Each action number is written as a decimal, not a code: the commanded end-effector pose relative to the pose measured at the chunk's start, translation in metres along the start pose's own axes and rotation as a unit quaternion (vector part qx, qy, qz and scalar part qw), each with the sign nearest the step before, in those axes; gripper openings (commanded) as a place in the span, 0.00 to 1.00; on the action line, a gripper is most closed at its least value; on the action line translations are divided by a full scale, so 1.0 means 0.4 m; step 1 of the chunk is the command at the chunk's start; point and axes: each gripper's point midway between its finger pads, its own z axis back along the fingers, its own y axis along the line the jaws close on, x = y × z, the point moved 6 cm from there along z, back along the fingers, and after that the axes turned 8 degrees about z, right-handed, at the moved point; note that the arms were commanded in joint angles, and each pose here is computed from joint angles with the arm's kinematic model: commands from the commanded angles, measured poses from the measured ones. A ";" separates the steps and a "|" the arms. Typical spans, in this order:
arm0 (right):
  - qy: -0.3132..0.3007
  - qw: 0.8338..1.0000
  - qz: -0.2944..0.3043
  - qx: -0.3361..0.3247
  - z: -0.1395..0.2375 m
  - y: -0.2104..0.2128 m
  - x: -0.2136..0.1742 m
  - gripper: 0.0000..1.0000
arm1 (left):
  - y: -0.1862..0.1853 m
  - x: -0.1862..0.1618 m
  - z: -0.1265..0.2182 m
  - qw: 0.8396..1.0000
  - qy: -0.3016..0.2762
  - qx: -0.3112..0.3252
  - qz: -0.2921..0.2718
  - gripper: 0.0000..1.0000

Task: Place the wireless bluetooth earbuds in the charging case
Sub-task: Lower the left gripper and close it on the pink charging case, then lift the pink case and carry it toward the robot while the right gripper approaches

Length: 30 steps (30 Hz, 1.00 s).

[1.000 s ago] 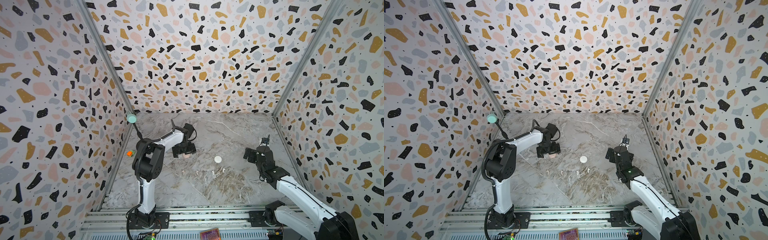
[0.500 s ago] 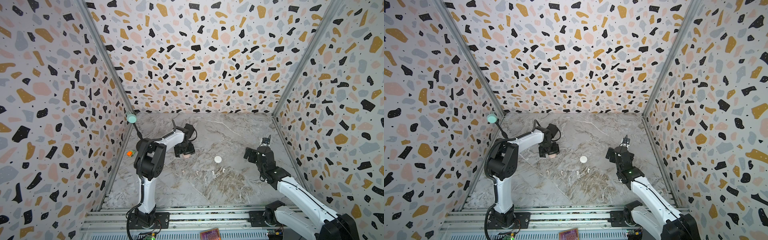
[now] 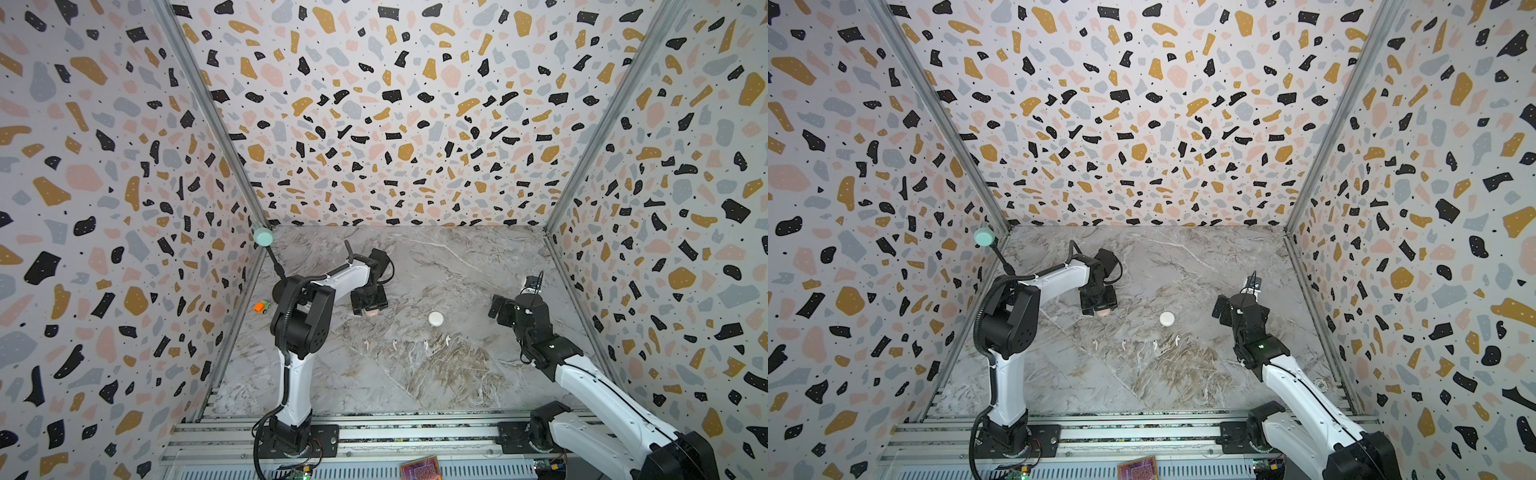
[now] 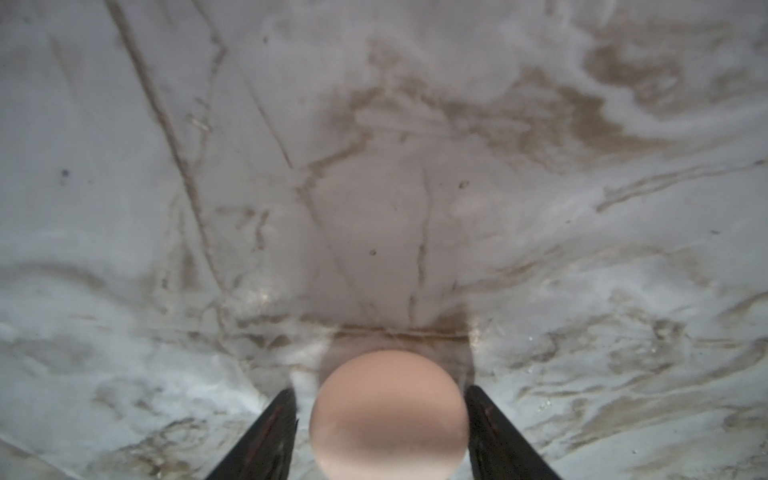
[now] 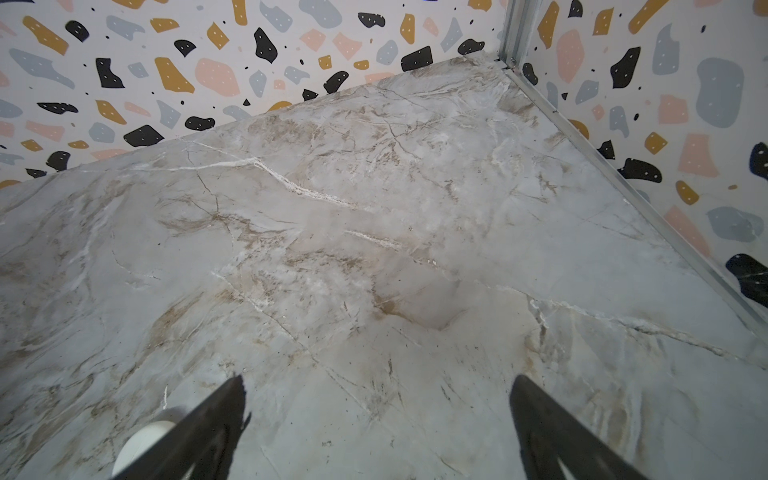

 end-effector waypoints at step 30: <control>0.005 1.000 0.006 0.024 -0.004 0.019 -0.002 0.99 | -0.015 -0.115 0.145 0.980 -0.093 -0.110 -0.136 0.00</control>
